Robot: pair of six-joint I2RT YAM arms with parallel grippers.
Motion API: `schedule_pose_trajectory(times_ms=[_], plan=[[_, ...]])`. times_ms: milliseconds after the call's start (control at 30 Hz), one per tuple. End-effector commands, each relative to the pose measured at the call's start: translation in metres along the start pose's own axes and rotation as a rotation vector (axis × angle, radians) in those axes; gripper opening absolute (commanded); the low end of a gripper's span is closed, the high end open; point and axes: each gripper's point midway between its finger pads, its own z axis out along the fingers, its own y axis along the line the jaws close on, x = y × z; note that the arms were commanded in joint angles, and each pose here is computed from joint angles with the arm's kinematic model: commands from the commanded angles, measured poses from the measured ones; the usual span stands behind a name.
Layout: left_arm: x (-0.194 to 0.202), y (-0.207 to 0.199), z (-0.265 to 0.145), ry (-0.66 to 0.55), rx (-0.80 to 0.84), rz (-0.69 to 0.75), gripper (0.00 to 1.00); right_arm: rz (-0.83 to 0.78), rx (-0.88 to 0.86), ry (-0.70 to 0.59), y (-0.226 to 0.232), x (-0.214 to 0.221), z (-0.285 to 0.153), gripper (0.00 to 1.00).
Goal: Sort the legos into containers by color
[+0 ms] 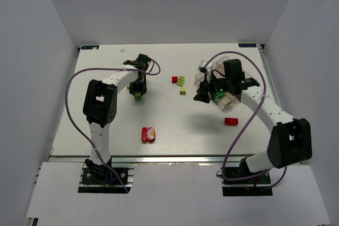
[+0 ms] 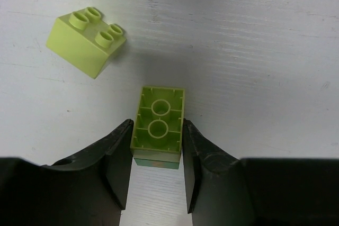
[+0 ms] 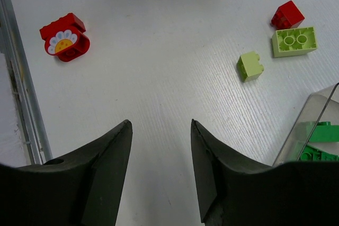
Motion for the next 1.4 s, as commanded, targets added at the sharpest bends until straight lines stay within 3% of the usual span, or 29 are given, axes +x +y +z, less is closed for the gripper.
schedule_pose_trajectory(times_ms=[0,233,367,400,433,467,500,533,567,600,733,1033,1367], plan=[[-0.019,-0.002,-0.02,-0.06,0.037,-0.028,0.37,-0.042,0.008,-0.04,0.003,-0.013,-0.005,0.54],[-0.05,-0.024,-0.056,-0.149,0.197,-0.089,0.25,-0.04,-0.007,-0.043,0.006,-0.014,-0.006,0.54],[-0.063,-0.067,-0.111,-0.229,0.541,-0.174,0.2,-0.008,-0.078,-0.083,0.02,-0.027,-0.008,0.7],[-0.059,-0.085,-0.129,-0.218,0.681,-0.177,0.18,0.081,-0.103,-0.096,0.027,-0.032,-0.007,0.73],[-0.073,-0.098,-0.149,-0.281,0.793,-0.231,0.17,0.117,-0.114,-0.13,0.026,-0.041,-0.006,0.76],[-0.06,-0.104,-0.145,-0.254,0.846,-0.254,0.17,0.173,-0.174,-0.162,0.036,-0.049,-0.007,0.77],[-0.058,-0.111,-0.173,-0.274,0.966,-0.262,0.16,0.346,-0.223,-0.171,0.046,-0.056,-0.007,0.79],[-0.073,-0.118,-0.198,-0.342,1.08,-0.32,0.16,0.369,-0.252,-0.221,0.047,-0.063,-0.004,0.79],[-0.06,-0.12,-0.193,-0.317,1.114,-0.349,0.16,0.42,-0.297,-0.243,0.053,-0.069,-0.005,0.82],[-0.072,-0.122,-0.228,-0.414,1.23,-0.337,0.16,0.469,-0.321,-0.258,0.056,-0.073,-0.005,0.82],[-0.066,-0.129,-0.271,-0.428,1.45,-0.382,0.16,0.621,-0.392,-0.273,0.054,-0.091,-0.002,0.84],[-0.056,-0.147,-0.317,-0.463,1.638,-0.337,0.15,0.656,-0.458,-0.293,0.04,-0.122,0.009,0.86],[-0.045,-0.16,-0.318,-0.42,1.664,-0.311,0.15,0.626,-0.445,-0.323,0.031,-0.135,0.011,0.84]])
